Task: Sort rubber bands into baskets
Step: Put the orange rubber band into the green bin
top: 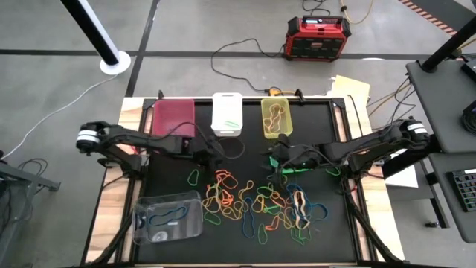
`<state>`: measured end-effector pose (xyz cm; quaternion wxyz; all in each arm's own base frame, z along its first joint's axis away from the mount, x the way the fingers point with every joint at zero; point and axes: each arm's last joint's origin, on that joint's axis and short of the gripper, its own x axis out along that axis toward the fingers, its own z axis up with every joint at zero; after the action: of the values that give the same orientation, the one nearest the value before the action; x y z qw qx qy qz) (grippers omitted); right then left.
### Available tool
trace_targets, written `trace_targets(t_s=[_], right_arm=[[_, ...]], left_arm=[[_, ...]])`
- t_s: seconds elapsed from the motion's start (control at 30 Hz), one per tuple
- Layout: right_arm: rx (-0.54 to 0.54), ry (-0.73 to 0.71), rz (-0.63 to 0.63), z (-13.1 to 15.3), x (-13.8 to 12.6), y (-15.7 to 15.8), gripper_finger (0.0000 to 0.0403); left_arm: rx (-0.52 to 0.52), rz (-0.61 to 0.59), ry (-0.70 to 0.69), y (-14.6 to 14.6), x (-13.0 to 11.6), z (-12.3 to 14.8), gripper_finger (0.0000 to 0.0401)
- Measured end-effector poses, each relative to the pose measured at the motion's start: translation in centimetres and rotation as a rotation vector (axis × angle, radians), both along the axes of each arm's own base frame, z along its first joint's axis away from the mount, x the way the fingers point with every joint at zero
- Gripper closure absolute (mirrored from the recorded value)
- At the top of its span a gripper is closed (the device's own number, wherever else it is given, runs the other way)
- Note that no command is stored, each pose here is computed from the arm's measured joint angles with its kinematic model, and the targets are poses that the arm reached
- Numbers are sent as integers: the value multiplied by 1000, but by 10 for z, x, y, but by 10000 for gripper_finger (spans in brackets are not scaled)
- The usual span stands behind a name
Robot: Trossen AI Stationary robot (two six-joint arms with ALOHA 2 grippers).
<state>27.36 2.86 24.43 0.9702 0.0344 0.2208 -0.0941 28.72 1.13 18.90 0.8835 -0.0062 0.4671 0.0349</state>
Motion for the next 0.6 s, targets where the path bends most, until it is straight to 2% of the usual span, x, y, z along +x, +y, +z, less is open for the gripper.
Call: trace_targets(t_s=[0.33,0.6], right_arm=[[29,-23,-12,-10,-7,-1,192],[30,-26,-12,-11,-6,0,193]], left_arm=[[6,-25,118,-1,25,-31,386],[8,-36,194,-1,32,-54,378]])
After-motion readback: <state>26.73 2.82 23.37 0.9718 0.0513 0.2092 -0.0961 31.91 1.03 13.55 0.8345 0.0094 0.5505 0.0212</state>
